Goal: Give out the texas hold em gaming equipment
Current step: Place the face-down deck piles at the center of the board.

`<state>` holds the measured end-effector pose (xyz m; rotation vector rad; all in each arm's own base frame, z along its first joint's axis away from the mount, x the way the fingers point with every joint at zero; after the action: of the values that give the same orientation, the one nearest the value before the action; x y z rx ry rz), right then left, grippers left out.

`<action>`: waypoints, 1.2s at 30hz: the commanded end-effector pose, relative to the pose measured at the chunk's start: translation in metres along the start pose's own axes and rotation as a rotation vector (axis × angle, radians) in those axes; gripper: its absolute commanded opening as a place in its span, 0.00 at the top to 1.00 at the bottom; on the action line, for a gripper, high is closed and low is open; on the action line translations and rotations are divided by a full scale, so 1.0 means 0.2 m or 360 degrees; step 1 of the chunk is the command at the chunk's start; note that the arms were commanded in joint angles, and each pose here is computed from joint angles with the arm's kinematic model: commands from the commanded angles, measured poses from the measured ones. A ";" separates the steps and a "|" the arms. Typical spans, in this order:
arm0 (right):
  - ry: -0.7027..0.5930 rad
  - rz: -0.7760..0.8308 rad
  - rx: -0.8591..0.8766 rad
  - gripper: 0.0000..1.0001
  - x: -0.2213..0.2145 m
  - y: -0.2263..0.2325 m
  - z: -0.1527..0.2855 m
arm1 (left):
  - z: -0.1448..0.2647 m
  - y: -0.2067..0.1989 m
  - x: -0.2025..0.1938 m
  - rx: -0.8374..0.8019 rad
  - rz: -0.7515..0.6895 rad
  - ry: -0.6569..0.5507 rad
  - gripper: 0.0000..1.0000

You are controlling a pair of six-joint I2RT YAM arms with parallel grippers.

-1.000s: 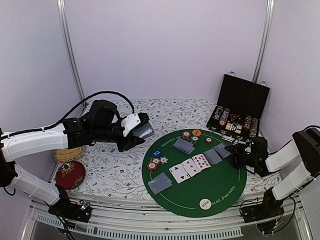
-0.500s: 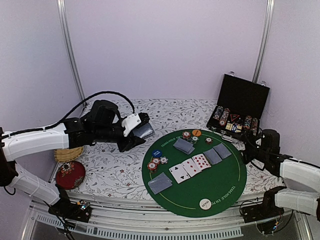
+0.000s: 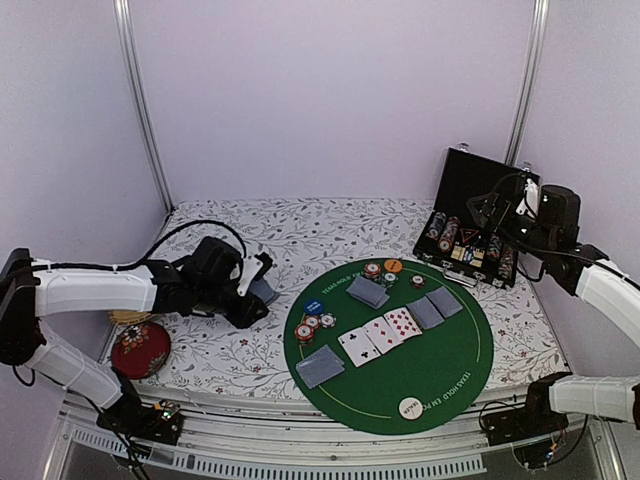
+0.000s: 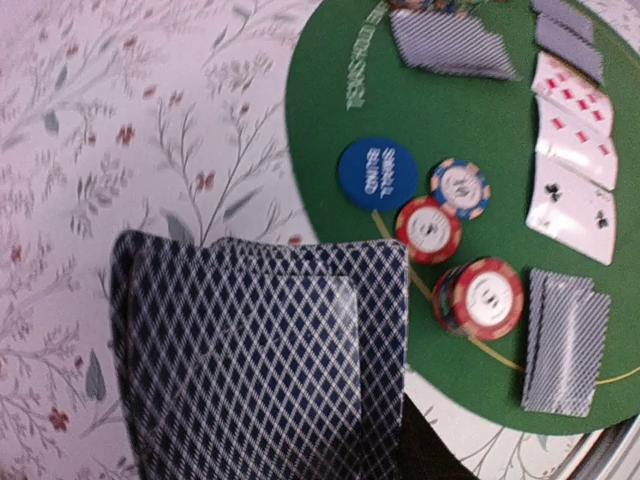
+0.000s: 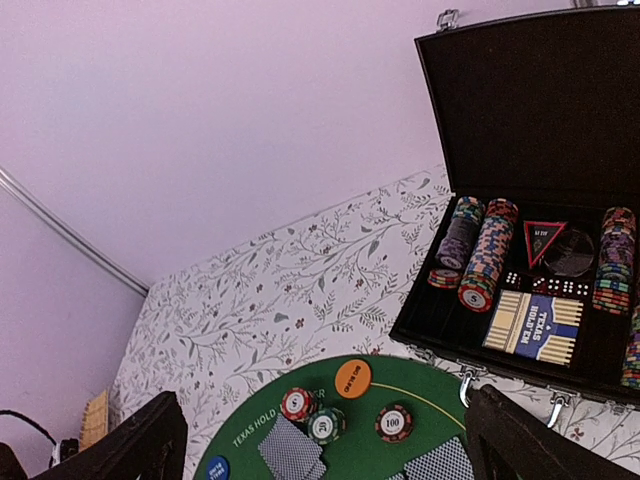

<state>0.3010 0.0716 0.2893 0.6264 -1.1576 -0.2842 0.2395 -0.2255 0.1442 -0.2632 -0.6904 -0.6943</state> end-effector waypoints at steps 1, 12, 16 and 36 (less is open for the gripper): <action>0.0161 0.0236 0.0055 0.01 -0.06 0.03 -0.05 | -0.04 0.07 -0.09 0.0113 0.0330 -0.0019 0.60; 0.0258 0.0318 0.0059 0.01 -0.10 0.04 -0.11 | -0.14 0.08 -0.35 0.0124 0.0487 0.0161 0.50; 0.0241 0.0318 0.0065 0.01 -0.09 0.05 -0.09 | -0.15 0.08 -0.39 0.0124 0.0486 0.0188 0.42; 0.0186 0.0370 0.0106 0.01 -0.03 0.09 -0.08 | 0.02 0.09 -0.28 0.0133 0.0477 -0.0006 0.02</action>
<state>0.3091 0.0925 0.2664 0.5438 -1.0519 -0.0468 0.2160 -0.1847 0.0868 -0.2654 -0.5875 -0.3776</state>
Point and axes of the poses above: each gripper's point midway between its finger pads, its own z axis back along the fingers, its own y axis along the line the jaws close on, x = y × z, the point moved 6 cm from there along z, back along the fingers, and after that the axes turned 2 degrees about -z, right-handed, at the moved point
